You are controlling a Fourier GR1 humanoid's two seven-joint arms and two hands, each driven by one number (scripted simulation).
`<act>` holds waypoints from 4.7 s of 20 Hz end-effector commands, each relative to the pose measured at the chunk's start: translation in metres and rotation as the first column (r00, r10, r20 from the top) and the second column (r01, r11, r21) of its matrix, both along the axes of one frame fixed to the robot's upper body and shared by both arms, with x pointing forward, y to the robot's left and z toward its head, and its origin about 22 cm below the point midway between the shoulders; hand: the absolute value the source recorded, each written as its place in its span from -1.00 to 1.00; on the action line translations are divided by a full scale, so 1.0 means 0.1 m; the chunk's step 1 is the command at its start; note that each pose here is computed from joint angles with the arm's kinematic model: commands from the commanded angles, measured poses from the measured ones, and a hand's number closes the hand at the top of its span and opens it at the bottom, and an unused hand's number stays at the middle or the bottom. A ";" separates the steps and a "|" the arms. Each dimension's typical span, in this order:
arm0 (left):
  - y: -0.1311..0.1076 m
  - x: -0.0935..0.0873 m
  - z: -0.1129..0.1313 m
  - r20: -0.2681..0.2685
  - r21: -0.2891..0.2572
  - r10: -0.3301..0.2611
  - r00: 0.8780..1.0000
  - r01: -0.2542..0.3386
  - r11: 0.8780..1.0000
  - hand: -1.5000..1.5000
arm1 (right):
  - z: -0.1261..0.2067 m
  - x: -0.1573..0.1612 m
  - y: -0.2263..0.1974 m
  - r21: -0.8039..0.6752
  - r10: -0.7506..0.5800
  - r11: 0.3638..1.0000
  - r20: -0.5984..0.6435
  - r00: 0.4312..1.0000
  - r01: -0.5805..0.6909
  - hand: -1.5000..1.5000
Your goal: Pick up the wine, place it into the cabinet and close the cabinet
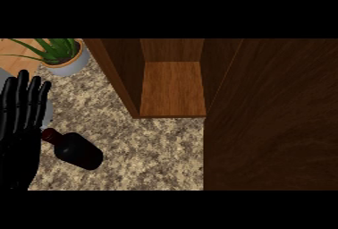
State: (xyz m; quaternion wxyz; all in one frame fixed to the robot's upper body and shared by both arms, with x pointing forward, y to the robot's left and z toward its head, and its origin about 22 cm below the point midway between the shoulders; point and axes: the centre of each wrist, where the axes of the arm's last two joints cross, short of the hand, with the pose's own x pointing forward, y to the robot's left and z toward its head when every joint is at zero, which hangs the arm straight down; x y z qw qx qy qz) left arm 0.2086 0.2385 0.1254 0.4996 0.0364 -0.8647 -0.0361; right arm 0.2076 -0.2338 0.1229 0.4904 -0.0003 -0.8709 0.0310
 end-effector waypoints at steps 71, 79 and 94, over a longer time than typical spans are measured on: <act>0.70 -0.27 -0.30 -0.312 -0.231 -0.122 0.942 0.049 0.972 -1.00 | 0.90 -0.78 0.18 -0.010 0.253 0.967 -0.111 0.961 -0.256 -1.00; 1.04 -0.11 -0.81 -0.398 -0.219 -0.112 0.910 0.024 0.975 -1.00 | 0.94 -0.78 0.35 0.034 0.250 0.968 -0.130 0.959 -0.248 -1.00; 1.29 -0.01 -1.90 -0.487 -0.220 -0.130 0.864 0.022 0.975 -1.00 | 0.94 -0.72 0.24 -0.006 0.255 0.966 -0.111 0.960 -0.258 -1.00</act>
